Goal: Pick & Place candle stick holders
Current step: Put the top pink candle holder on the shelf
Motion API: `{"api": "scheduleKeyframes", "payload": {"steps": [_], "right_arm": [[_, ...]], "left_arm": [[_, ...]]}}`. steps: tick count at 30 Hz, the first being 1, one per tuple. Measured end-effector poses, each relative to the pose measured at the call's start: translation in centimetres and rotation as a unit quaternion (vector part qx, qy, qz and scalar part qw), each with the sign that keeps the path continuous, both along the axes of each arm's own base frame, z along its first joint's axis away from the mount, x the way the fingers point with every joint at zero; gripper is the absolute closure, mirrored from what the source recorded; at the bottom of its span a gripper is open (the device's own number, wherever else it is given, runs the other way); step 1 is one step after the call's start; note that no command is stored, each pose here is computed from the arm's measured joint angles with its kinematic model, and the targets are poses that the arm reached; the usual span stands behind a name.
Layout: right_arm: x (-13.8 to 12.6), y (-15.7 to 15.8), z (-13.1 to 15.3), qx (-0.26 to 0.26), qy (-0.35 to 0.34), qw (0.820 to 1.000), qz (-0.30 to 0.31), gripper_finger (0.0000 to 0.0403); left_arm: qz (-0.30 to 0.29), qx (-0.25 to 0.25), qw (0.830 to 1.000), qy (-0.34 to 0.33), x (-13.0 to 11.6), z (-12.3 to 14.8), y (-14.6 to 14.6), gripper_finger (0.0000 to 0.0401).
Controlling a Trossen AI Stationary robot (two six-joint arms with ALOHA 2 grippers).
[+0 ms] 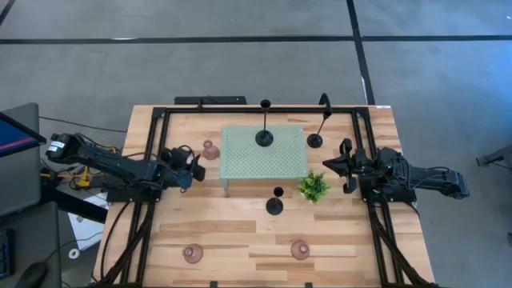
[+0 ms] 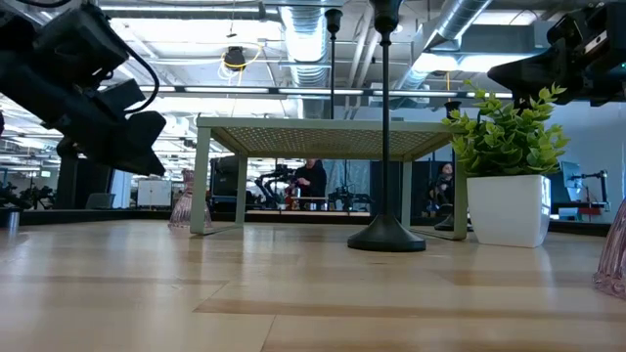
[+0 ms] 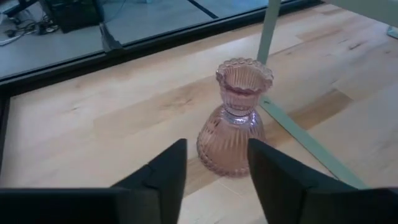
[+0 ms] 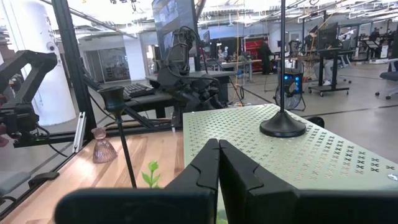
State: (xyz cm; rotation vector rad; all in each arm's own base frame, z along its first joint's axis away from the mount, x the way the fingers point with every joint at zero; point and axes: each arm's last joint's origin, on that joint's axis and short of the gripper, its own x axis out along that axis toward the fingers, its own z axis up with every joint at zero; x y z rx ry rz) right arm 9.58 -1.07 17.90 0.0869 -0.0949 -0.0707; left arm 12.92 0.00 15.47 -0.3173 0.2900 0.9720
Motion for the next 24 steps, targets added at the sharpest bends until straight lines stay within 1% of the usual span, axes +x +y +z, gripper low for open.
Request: {"api": "scheduleKeyframes", "payload": {"steps": [6, 11, 24], "right_arm": [[0.02, -0.01, -0.21, 0.001, 0.01, 1.0, -0.002, 0.0403], [0.02, -0.03, -0.21, 0.002, 0.01, 1.0, -0.004, 0.0403], [0.02, -0.03, -0.21, 0.002, 0.01, 1.0, -0.004, 0.0403]], "left_arm": [[0.003, 0.0, 1.0, -0.002, 0.02, 0.02, 0.08, 0.0162], [0.001, -0.003, 1.0, -0.004, 0.06, 0.04, 0.07, 0.0122], [0.001, -0.007, 1.0, -0.018, 0.22, 0.2, 0.04, 0.0065]]}}
